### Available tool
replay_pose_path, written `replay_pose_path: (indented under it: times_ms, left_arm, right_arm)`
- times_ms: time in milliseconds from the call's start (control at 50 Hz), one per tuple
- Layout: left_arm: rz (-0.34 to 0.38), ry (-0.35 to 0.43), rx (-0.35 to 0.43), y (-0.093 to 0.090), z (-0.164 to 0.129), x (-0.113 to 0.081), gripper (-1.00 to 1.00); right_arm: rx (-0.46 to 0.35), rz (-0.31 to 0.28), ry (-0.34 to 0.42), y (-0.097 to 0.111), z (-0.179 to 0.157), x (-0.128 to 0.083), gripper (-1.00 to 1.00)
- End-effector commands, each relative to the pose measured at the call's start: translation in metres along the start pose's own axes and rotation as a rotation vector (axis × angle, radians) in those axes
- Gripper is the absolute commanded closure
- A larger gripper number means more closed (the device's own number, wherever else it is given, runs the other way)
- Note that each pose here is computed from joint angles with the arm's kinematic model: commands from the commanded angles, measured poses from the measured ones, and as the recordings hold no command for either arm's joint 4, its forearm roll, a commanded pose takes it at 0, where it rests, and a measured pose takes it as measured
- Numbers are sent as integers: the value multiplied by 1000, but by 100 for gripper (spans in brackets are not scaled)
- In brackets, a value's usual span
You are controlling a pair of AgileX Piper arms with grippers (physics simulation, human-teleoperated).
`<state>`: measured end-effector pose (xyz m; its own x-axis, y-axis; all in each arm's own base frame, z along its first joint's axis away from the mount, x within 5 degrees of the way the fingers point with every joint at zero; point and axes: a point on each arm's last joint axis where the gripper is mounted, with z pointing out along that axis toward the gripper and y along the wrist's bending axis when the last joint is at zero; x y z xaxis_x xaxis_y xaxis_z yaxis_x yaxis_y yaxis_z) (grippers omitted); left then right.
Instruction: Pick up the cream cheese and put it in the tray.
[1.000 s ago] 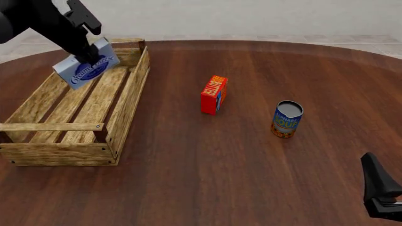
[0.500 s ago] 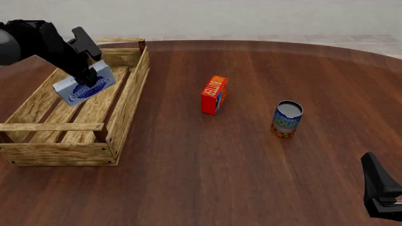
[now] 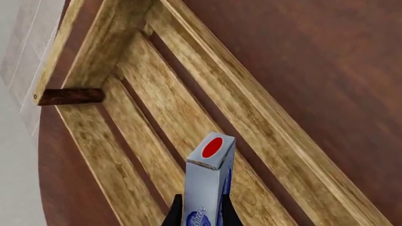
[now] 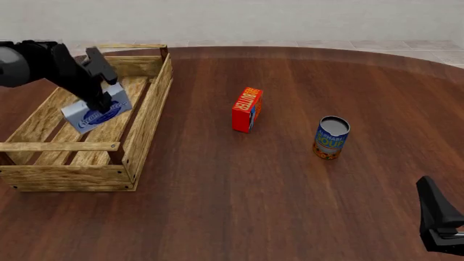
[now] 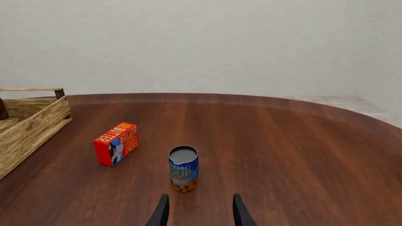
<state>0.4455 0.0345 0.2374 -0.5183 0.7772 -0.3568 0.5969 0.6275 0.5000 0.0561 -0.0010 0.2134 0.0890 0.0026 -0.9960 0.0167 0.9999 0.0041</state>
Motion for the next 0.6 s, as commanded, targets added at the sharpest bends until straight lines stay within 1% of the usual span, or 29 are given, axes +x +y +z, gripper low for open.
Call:
replay_pose_path:
  times_ms: [20,200,280,480,600]
  left_arm:
    - [27,7,0,-4,9,7,100]
    - [32,13,5,-9,16,12,100]
    - [29,14,4,-8,18,13,100]
    - [34,18,14,-14,21,15,100]
    - [33,31,21,-17,27,23,100]
  right_arm:
    - [0,1,1,0,0,0,-100]
    - [-1,0,3,0,0,0,-100]
    - [0,0,-1,0,0,0,-100]
    - [-1,0,1,0,0,0,-100]
    - [-1,0,1,0,0,0,-100]
